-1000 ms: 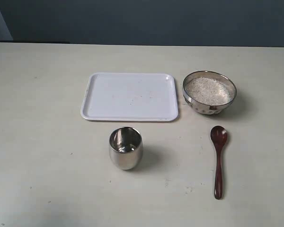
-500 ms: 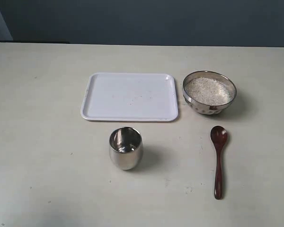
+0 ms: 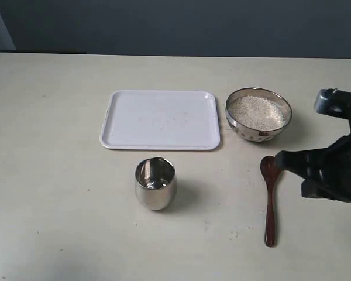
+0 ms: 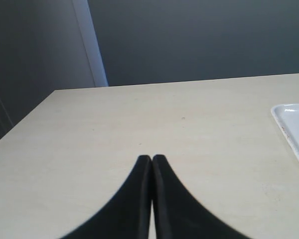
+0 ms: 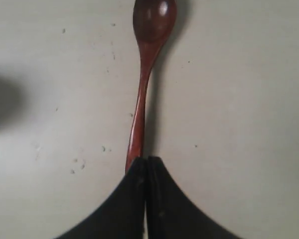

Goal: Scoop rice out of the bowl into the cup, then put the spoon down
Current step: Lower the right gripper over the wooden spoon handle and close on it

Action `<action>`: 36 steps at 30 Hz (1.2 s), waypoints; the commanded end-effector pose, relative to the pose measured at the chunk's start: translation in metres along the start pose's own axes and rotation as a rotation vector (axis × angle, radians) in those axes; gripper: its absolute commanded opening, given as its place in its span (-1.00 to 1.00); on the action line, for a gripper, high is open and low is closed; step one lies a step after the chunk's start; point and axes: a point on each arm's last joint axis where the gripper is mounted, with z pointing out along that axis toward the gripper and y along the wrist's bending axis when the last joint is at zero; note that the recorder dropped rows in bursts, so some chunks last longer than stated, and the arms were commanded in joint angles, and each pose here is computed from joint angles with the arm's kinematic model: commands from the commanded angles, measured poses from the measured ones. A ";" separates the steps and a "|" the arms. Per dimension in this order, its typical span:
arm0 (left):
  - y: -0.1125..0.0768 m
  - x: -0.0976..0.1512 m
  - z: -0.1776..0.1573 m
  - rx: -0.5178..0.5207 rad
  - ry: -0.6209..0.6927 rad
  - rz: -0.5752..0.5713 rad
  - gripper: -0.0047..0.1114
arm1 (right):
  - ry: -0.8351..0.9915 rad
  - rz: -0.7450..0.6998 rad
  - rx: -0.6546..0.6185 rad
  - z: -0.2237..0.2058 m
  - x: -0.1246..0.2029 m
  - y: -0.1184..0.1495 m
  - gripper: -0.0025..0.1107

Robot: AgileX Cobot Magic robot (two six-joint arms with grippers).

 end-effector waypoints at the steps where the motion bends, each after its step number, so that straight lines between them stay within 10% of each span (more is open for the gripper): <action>1: 0.000 -0.002 0.000 0.004 -0.016 -0.003 -0.91 | -0.057 -0.047 0.046 0.020 0.004 0.016 -0.97; 13: 0.000 -0.002 0.000 0.004 -0.016 -0.003 -0.91 | 0.072 -0.094 0.076 0.088 0.010 0.034 -0.96; 22: 0.000 -0.002 0.000 0.004 -0.016 -0.003 -0.91 | 0.085 -0.091 0.084 0.092 0.011 0.033 -0.10; 36: 0.000 -0.002 0.000 0.004 -0.016 -0.003 -0.91 | 0.077 -0.086 0.090 0.092 0.010 0.033 -0.14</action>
